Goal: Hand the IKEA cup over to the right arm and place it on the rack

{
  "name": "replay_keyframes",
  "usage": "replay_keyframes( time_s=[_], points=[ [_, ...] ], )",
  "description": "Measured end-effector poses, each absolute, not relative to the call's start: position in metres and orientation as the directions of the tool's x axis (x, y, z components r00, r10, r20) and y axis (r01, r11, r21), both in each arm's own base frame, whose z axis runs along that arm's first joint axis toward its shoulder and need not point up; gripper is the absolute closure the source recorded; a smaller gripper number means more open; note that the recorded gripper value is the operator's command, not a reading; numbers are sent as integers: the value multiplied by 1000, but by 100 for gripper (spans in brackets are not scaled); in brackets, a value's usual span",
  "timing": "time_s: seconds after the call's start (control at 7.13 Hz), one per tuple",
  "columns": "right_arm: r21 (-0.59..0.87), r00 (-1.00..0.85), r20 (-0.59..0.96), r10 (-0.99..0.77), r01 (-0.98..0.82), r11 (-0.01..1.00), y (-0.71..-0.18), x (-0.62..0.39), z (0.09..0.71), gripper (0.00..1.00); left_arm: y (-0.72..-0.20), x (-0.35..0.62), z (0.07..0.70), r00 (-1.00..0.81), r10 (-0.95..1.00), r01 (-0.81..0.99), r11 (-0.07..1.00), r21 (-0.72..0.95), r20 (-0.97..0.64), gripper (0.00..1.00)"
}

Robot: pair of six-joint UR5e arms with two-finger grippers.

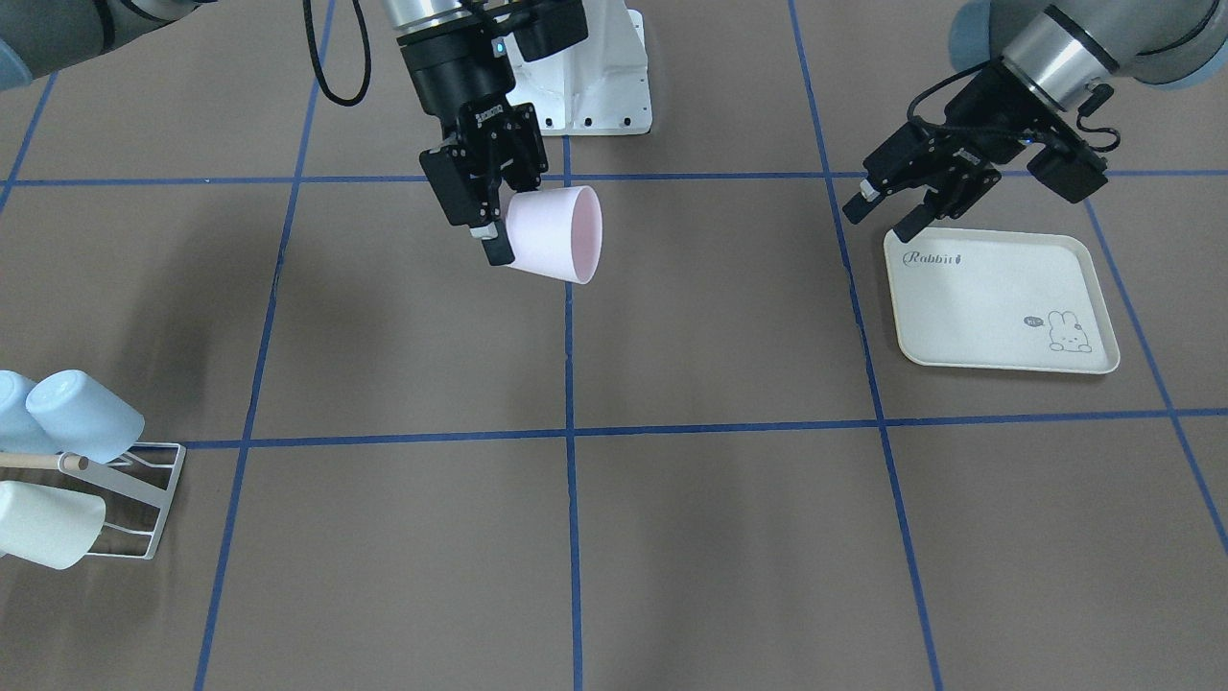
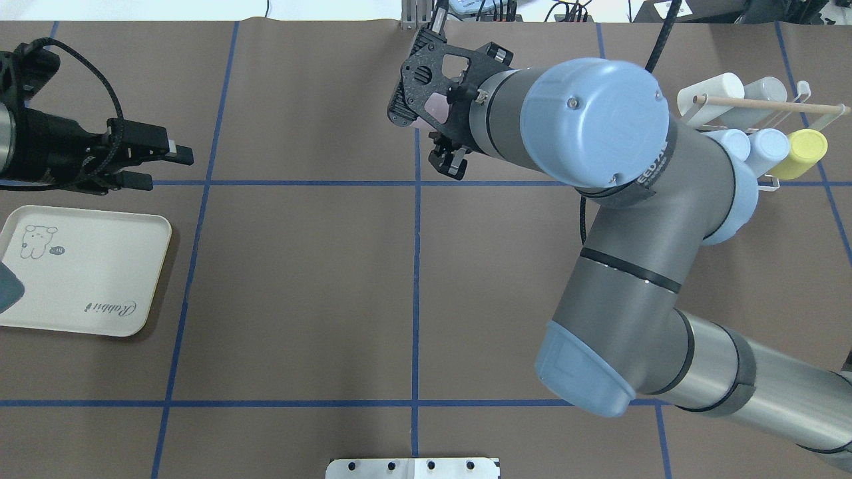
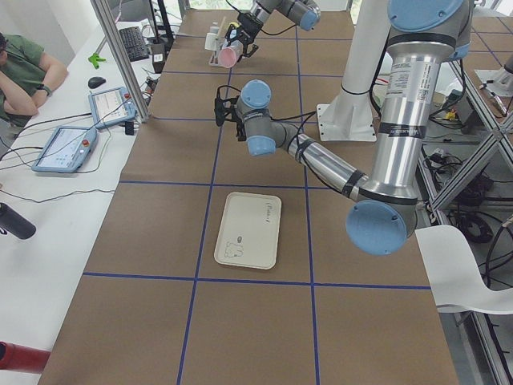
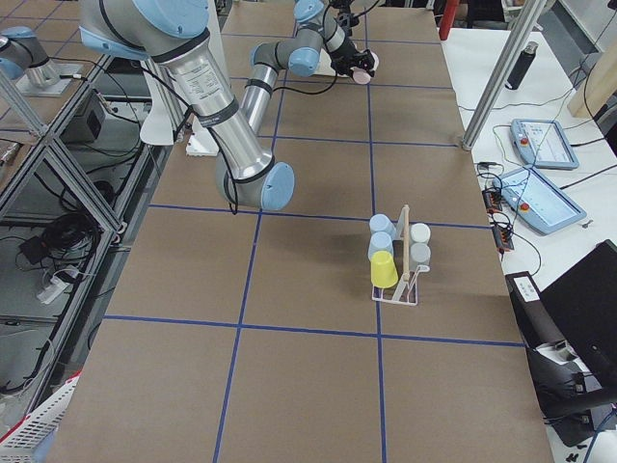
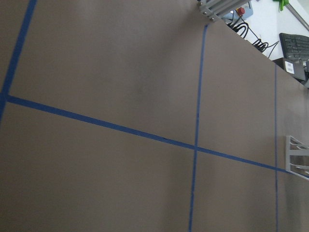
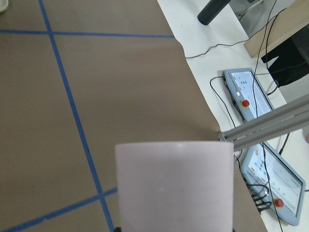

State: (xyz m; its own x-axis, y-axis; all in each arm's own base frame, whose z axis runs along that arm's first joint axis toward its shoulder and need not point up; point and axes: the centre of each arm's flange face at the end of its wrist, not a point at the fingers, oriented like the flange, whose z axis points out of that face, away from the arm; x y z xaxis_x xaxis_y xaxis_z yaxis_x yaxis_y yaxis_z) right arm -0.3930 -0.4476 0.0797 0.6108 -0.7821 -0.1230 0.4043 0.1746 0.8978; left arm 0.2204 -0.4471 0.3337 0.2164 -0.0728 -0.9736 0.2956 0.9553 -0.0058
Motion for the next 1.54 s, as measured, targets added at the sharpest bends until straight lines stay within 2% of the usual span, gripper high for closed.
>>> replay_keyframes(
  time_s=[0.42,0.7,0.98,1.26,1.54],
  points=[
    [704,476,-349,-807,702,109,-481,-338,111,57,-446,180,399,379,29,274,951,142,-925,0],
    [525,317,-460,-829,850,33,-497,-296,137,57,-447,174,415,412,47,261,951,167,-910,0],
    [351,181,-544,-819,936,-26,-511,-260,172,57,-454,153,429,470,88,243,944,225,-878,0],
    [116,-7,-618,-786,988,-100,-516,-228,210,57,-455,131,450,540,148,189,938,291,-829,0],
    [-87,-194,-597,-778,980,-178,-524,-196,250,59,-452,127,456,555,171,166,936,310,-814,0]
  ],
)
